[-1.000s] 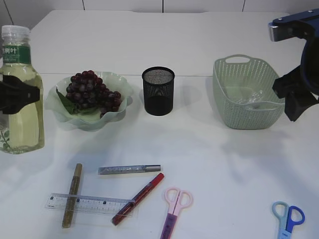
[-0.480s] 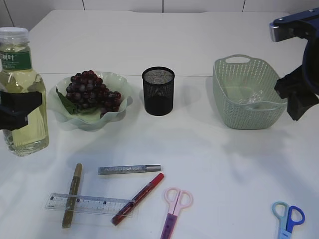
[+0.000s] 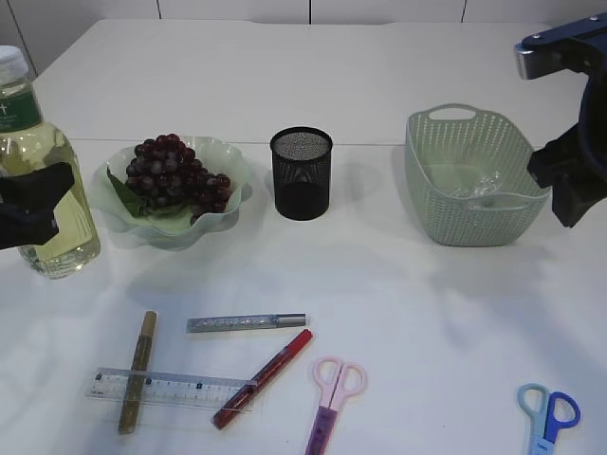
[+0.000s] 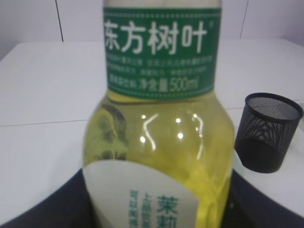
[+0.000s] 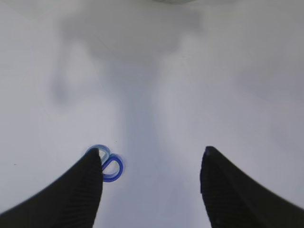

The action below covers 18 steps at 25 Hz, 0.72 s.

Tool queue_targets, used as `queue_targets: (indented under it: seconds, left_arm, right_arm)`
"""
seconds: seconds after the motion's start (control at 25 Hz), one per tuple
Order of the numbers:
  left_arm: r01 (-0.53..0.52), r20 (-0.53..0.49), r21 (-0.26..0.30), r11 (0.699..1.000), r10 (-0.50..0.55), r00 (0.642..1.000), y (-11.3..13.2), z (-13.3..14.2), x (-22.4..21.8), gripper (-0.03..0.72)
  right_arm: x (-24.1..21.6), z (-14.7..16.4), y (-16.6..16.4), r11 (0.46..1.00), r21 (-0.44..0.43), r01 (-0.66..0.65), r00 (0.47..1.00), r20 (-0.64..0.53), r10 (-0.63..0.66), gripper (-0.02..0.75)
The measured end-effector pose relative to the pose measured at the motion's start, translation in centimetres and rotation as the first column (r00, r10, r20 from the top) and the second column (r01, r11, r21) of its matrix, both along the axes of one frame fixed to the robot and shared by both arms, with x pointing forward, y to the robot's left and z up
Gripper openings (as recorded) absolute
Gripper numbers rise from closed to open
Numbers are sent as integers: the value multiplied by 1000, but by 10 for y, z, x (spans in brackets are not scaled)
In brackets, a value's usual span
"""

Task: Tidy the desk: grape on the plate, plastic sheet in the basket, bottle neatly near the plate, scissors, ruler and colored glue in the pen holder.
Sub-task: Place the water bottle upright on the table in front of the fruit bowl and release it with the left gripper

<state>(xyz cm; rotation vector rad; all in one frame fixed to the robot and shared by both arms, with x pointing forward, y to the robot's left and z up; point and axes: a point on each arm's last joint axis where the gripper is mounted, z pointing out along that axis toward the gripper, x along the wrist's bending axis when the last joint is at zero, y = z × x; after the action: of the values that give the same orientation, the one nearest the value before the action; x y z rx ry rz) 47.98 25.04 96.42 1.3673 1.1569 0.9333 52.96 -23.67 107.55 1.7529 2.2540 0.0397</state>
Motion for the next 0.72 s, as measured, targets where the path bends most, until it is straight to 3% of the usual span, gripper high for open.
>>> queue_targets:
  seconds: [0.12, 0.36, 0.56, 0.72]
  left_arm:
    - [-19, 15, -12, 1000, 19, 1000, 2, -13, 0, 405]
    - [-24, -75, 31, 999, 26, 997, 2, -37, 2, 405]
    - [-7, -64, 44, 999, 10, 998, 0, -38, 5, 405]
    - [9, -45, 47, 999, -7, 999, -3, -37, 13, 405]
  right_arm:
    - [0, 0, -1, 1000, -6, -1, 1000, 2, 1, 505]
    - [6, 1, 1, 1000, 10, -18, 998, 67, 17, 505]
    - [12, 3, 3, 999, 20, -37, 991, 130, 34, 505]
    - [15, 2, -1, 1000, -24, -17, 985, 170, 21, 505]
